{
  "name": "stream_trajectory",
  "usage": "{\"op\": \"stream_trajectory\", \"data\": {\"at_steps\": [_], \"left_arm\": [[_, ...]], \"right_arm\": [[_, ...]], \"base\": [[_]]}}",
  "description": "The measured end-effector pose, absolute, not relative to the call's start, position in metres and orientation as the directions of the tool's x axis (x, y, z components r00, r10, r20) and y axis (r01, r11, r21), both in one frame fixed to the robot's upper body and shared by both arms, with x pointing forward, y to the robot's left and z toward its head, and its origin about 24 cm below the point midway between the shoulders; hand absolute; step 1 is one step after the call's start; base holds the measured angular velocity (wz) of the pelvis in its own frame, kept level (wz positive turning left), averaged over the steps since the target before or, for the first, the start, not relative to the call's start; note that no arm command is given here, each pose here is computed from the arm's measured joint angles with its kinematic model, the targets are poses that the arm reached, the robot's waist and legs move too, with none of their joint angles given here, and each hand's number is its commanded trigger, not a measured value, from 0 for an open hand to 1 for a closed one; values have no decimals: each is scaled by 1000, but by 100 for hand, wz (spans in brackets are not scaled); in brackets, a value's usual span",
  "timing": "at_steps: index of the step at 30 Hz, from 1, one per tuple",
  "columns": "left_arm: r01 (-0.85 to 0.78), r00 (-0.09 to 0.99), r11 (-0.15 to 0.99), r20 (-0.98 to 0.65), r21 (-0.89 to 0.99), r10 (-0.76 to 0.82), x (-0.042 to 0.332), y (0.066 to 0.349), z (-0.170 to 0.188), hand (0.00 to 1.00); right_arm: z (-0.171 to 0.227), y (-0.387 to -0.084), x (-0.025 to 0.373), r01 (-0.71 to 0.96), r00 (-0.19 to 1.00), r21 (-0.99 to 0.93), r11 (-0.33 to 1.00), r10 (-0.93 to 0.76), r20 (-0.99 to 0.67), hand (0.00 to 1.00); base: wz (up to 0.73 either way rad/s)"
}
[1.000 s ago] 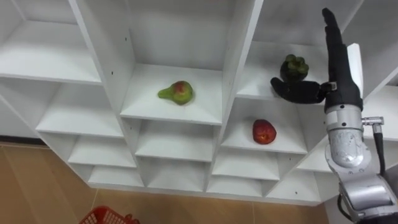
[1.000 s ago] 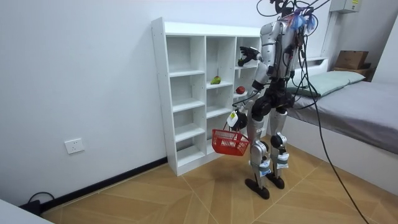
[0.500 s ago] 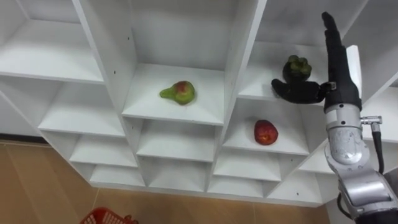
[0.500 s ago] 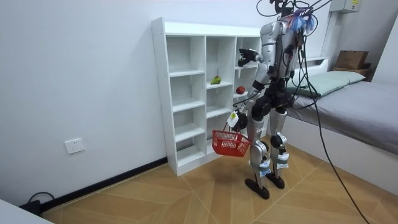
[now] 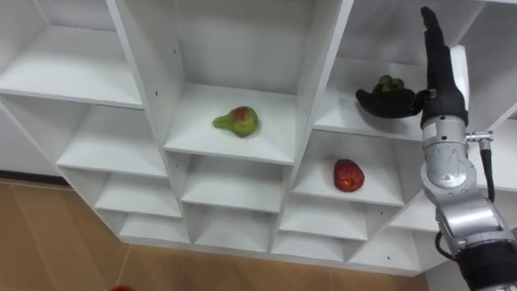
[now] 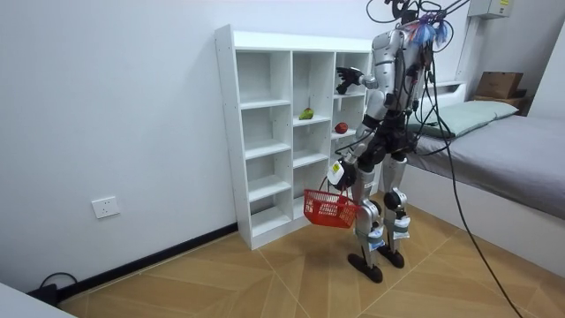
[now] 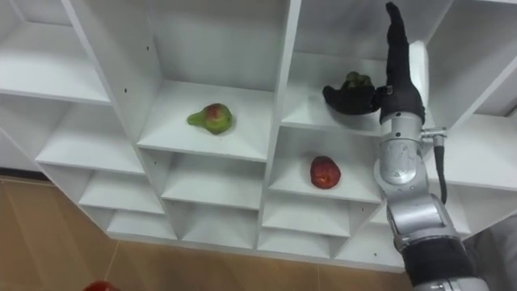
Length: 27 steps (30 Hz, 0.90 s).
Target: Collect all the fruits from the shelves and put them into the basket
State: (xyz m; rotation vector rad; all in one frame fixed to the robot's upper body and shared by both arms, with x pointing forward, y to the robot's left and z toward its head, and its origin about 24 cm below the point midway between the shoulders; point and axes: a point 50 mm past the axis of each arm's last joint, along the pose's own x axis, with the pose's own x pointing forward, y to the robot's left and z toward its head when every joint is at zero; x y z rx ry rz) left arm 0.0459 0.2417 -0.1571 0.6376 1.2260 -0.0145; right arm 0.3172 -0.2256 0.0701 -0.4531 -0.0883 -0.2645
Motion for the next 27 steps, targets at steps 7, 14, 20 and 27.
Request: {"op": "stream_trajectory", "data": {"at_steps": [7,14,20,27], "left_arm": [[332,318,844,-892,421,320,41,246,-158,100],[359,313,828,-892,430,327,38,247,-157,100],[361,307,828,-893,429,328,36,247,-157,100],[359,307,829,-893,428,328,36,247,-157,100]], "right_arm": [[63,-227,319,225,974,-396,890,-213,75,0],[54,-230,322,181,981,-386,904,-194,6,0],[51,-231,321,153,985,-388,909,-174,-18,0],[43,-233,320,134,984,-392,910,-170,-59,0]], "base": [[7],[0],[0],[0]]}}
